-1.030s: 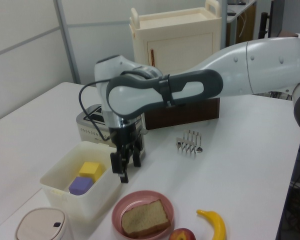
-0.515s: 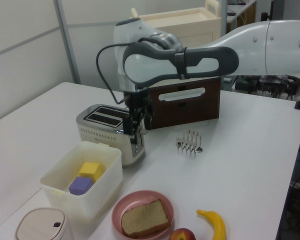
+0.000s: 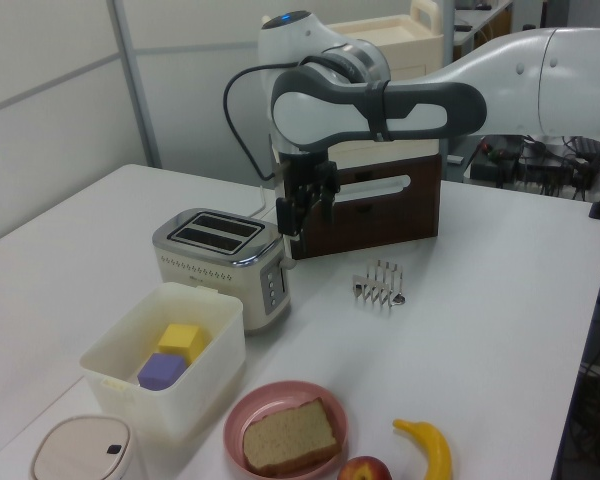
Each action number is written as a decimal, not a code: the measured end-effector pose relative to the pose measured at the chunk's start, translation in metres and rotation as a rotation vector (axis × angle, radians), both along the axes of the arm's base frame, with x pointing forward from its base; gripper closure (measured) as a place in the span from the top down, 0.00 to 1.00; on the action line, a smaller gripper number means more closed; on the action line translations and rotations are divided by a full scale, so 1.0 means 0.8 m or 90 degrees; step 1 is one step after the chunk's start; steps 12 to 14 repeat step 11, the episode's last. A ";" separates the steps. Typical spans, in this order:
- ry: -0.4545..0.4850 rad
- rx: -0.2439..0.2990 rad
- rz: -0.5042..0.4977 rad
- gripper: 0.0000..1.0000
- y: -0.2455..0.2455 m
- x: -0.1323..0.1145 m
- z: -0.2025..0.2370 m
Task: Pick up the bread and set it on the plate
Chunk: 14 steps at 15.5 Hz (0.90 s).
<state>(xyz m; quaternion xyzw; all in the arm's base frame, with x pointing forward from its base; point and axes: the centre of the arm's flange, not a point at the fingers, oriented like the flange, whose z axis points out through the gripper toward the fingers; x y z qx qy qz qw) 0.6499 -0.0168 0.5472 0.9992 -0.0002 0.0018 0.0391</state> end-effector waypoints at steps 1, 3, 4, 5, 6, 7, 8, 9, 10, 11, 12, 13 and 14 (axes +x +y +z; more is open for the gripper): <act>0.001 -0.001 0.001 1.00 -0.010 0.000 0.000; 0.001 -0.001 0.002 1.00 -0.014 -0.001 0.000; 0.001 -0.001 0.003 1.00 -0.014 -0.001 0.000; 0.001 -0.001 0.003 1.00 -0.014 -0.001 0.000; 0.001 -0.001 0.004 1.00 -0.014 -0.001 0.000; 0.001 -0.001 0.010 1.00 -0.014 -0.001 0.000; 0.002 -0.001 0.019 1.00 -0.014 -0.001 0.000; 0.003 -0.001 0.025 1.00 -0.014 -0.001 0.000; 0.003 -0.002 0.028 1.00 -0.015 -0.001 0.001; 0.003 -0.002 0.027 1.00 -0.017 -0.001 0.001; 0.003 -0.002 0.027 1.00 -0.017 -0.001 0.001; 0.003 -0.002 0.027 1.00 -0.017 -0.001 0.001; 0.003 -0.002 0.027 1.00 -0.017 -0.001 0.001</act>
